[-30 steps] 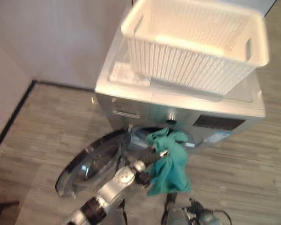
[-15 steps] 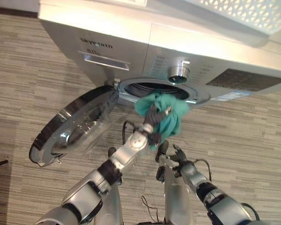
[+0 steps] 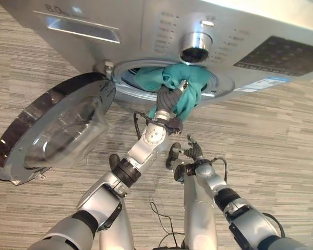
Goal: Grab the laundry basket,head to the washer,open it,put in the laundry and shut it.
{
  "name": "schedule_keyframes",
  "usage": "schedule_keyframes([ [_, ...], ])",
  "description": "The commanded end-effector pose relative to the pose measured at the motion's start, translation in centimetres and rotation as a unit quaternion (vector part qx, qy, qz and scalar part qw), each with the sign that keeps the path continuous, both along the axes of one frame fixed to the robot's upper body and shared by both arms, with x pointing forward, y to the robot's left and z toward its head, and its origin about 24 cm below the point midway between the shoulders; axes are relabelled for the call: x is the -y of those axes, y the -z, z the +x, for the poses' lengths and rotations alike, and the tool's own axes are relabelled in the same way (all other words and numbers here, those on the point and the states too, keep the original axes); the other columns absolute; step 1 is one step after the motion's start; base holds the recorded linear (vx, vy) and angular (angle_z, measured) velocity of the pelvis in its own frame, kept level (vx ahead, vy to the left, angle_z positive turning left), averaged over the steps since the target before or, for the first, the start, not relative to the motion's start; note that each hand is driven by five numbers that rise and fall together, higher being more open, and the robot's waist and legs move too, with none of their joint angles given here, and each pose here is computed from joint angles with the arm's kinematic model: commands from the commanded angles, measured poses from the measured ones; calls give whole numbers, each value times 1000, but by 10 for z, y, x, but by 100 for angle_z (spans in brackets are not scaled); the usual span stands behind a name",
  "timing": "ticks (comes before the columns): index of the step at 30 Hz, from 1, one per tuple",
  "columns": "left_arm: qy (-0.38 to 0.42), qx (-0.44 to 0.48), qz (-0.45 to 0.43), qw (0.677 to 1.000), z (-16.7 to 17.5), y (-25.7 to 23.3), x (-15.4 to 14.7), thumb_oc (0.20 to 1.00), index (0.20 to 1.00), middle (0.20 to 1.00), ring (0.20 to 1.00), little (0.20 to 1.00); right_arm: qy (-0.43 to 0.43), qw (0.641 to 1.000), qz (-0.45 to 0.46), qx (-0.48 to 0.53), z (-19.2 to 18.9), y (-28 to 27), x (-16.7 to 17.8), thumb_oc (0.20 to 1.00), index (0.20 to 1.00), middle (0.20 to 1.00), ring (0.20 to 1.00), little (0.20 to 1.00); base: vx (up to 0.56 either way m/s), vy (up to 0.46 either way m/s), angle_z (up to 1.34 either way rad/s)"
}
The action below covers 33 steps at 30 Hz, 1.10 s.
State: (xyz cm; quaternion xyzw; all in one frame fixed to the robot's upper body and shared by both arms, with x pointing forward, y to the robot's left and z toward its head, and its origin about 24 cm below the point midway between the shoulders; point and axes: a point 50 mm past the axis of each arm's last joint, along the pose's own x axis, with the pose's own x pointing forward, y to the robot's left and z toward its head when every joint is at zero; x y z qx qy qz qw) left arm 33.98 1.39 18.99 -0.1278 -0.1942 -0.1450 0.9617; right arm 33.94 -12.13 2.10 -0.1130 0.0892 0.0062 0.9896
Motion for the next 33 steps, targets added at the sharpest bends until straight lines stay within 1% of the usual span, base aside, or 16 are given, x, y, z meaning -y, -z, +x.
schedule_keyframes([
  [1, 0, 21, -3, 1000, -8, 1, 13, 200, 200, 200, 200, 200, 14, 1000, 10, 1, -13, 12, 4, 1000, 1000, 1000, 1000, 1000, 1, 16, -6],
  [4, 15, 32, -2, 999, -21, 10, 4, 200, 200, 200, 200, 200, 22, 999, 15, 25, -10, 1, 9, 1000, 1000, 1000, 1000, 1000, -3, 7, -1],
  [6, 26, 26, 4, 999, -26, 17, 5, 200, 200, 200, 200, 200, 24, 999, 14, 32, -9, -2, 10, 1000, 1000, 1000, 1000, 1000, -14, -26, 8],
  [8, 54, -6, 18, 998, -34, 38, 11, 200, 200, 200, 200, 200, 41, 998, 20, 46, -4, -10, 15, 1000, 1000, 1000, 1000, 1000, -3, -54, 28],
  [10, 53, -22, 23, 998, -32, 45, 13, 200, 200, 200, 200, 200, 56, 996, 43, 51, 1, -17, 16, 1000, 1000, 1000, 1000, 1000, 15, -31, 30],
  [11, 49, -27, 24, 998, -30, 46, 14, 200, 200, 200, 200, 200, 61, 994, 70, 64, 5, -25, 14, 1000, 1000, 1000, 1000, 1000, 6, -29, 12],
  [14, 32, -29, 29, 999, -22, 41, 17, 200, 200, 200, 200, 200, 56, 987, 106, 107, 10, -47, 8, 1000, 1000, 1000, 1000, 1000, 4, -4, 1],
  [15, 32, -29, 29, 999, -22, 41, 17, 200, 200, 200, 200, 200, 56, 987, 106, 107, 10, -48, 8, 1000, 1000, 1000, 1000, 1000, 19, -16, 6],
  [17, 11, -23, 12, 1000, -10, 26, 20, 200, 200, 200, 200, 200, 58, 978, 132, 153, 14, -70, 5, 1000, 1000, 1000, 1000, 1000, 0, 0, 0],
  [21, -28, -4, -19, 999, 3, 3, 7, 200, 200, 200, 200, 200, 70, 967, 144, 198, 16, -91, 9, 1000, 1000, 1000, 1000, 1000, 9, 12, -7],
  [24, -43, 13, -34, 998, 8, -11, 2, 200, 200, 200, 200, 200, 76, 962, 157, 212, 16, -97, 10, 1000, 1000, 1000, 1000, 1000, 14, 9, -7],
  [29, -69, 43, -44, 996, 17, -39, -1, 200, 200, 200, 200, 200, 73, 959, 174, 210, 12, -93, 11, 1000, 1000, 1000, 1000, 1000, 18, 5, -6],
  [32, -82, 63, -65, 993, 22, -66, 0, 200, 200, 200, 200, 200, 61, 956, 185, 218, 10, -98, 6, 1000, 1000, 1000, 1000, 1000, 7, -4, -4],
  [33, -82, 63, -65, 993, 22, -66, 0, 200, 200, 200, 200, 200, 61, 956, 185, 218, 10, -98, 6, 1000, 1000, 1000, 1000, 1000, 10, -11, -15],
])
